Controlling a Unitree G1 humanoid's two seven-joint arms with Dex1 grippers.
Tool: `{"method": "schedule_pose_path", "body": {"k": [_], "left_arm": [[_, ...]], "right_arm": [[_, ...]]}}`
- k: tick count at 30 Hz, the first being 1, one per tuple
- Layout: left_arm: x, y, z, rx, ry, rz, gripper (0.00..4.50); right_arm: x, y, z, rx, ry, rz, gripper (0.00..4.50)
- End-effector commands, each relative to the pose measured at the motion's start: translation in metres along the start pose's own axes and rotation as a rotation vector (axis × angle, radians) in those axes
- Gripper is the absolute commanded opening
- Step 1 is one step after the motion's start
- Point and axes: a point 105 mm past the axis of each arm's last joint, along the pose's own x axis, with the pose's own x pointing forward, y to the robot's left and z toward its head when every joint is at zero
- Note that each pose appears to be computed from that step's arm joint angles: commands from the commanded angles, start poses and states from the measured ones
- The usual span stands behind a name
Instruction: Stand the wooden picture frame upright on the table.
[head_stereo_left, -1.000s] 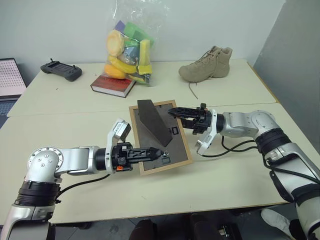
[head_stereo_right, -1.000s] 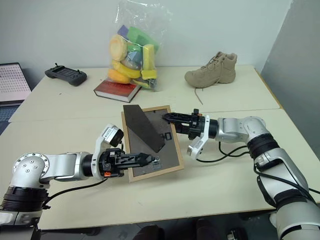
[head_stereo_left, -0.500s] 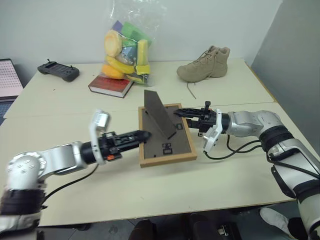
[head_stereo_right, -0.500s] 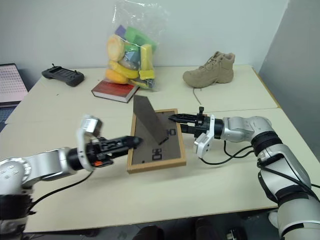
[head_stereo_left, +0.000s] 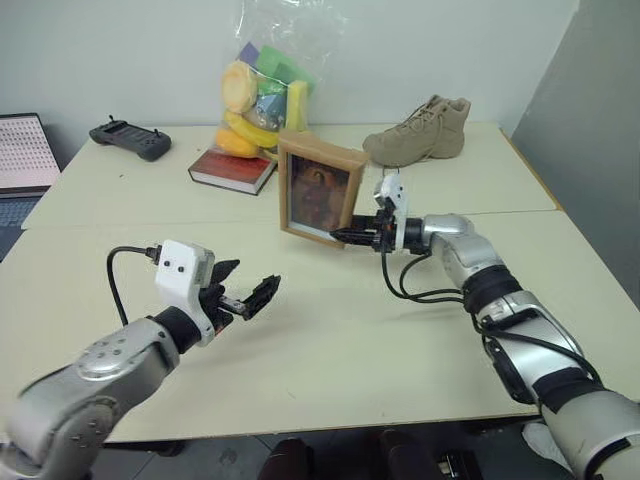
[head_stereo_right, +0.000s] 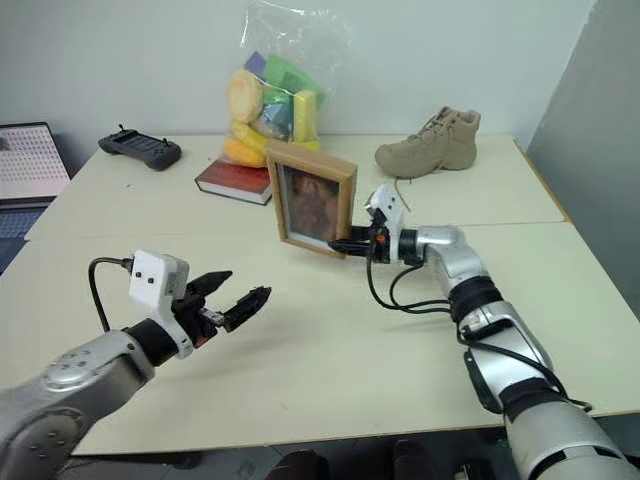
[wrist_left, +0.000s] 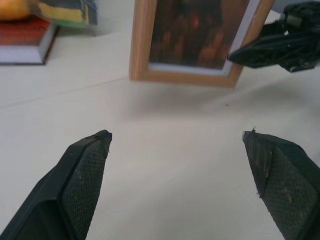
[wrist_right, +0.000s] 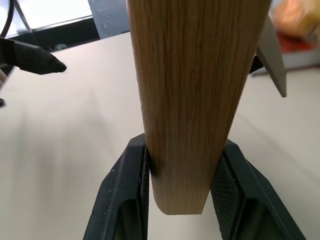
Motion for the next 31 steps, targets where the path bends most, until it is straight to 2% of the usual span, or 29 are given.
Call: {"method": "schedule_pose_path", "body": {"k": [1, 4, 10, 12, 18, 23, 24, 26, 28, 31], "left_arm": [[0.003, -0.004, 0.002, 0.041, -0.07, 0.015, 4.5], [0.004, -0.01, -0.004, 0.026, -0.068, -0.006, 4.5], [0.005, -0.013, -0.012, 0.004, -0.042, -0.04, 4.5], [0.006, -0.012, -0.012, -0.01, -0.038, -0.049, 4.5], [0.012, -0.001, -0.01, 0.006, -0.022, -0.068, 4.5], [0.009, 0.031, -0.003, 0.019, 0.023, -0.066, 4.5], [0.008, 0.039, -0.003, 0.017, 0.052, -0.075, 4.5], [0.004, 0.055, 0.0, 0.022, 0.098, -0.097, 4.5], [0.0, 0.064, 0.003, 0.032, 0.126, -0.116, 4.5], [-0.005, 0.077, 0.02, -0.021, 0.123, -0.183, 4.5]], "right_arm": [[0.005, -0.001, -0.008, 0.089, 0.015, -0.001, 1.3], [0.008, -0.002, -0.025, 0.1, 0.054, -0.029, 1.3], [0.011, 0.001, -0.035, 0.072, 0.065, -0.026, 1.3], [0.011, 0.002, -0.037, 0.04, 0.069, -0.031, 2.0], [-0.005, -0.007, -0.052, 0.022, 0.095, -0.102, 3.1], [-0.055, -0.02, -0.065, -0.111, 0.17, -0.206, 4.21], [-0.069, -0.02, -0.06, -0.131, 0.167, -0.221, 4.41], [-0.092, -0.013, -0.04, -0.174, 0.146, -0.224, 4.41], [-0.102, -0.003, -0.025, -0.185, 0.132, -0.212, 4.41], [-0.112, 0.029, 0.011, -0.164, 0.097, -0.12, 4.41]]}}
